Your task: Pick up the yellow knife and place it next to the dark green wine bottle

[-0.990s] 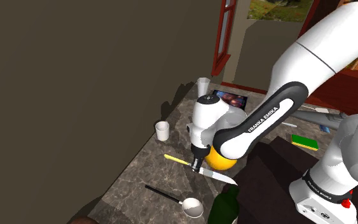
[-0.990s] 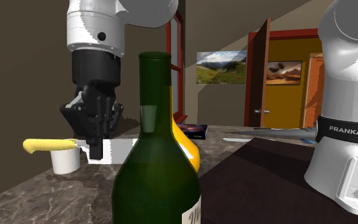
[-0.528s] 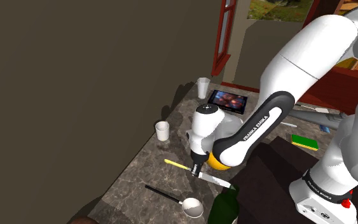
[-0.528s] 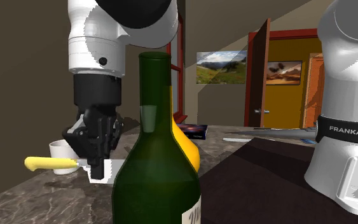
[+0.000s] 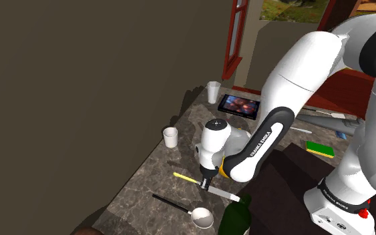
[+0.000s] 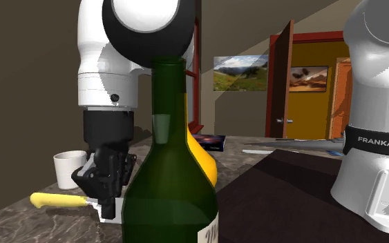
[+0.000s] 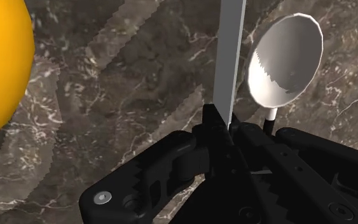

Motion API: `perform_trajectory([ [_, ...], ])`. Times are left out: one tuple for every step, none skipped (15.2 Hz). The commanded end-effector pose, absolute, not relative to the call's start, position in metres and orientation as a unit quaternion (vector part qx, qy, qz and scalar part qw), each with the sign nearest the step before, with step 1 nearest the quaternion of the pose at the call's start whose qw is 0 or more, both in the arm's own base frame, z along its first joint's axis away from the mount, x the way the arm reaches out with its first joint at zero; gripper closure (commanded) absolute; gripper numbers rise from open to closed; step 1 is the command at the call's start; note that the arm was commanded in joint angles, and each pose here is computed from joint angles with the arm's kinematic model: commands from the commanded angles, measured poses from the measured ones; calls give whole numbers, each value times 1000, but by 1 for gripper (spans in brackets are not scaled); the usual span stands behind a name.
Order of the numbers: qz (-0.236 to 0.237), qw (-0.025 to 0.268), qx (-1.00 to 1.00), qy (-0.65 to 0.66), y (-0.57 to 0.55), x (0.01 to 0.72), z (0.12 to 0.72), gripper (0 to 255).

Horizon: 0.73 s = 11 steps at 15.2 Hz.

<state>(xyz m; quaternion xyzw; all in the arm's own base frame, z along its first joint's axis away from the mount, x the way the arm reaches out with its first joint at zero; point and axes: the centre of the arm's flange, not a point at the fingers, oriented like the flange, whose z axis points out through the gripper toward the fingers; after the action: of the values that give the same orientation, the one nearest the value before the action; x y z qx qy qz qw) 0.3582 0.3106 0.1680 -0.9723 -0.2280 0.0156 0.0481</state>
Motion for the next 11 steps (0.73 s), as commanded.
perform_trajectory([
  [15,48,-972,-228,311,359,158,255],
  [15,48,-972,-228,311,359,153,255],
  [15,48,-972,-228,311,359,147,255],
  [15,48,-972,-228,311,359,142,255],
  [15,48,-972,-228,311,359,137,255],
  [15,48,-972,-228,311,359,131,255],
  [15,48,-972,-228,311,359,126,255],
  [15,48,-972,-228,311,359,121,255],
  [15,48,-972,-228,311,359,116,255],
  [15,48,-972,-228,311,359,110,255],
  [15,48,-972,-228,311,359,105,255],
])
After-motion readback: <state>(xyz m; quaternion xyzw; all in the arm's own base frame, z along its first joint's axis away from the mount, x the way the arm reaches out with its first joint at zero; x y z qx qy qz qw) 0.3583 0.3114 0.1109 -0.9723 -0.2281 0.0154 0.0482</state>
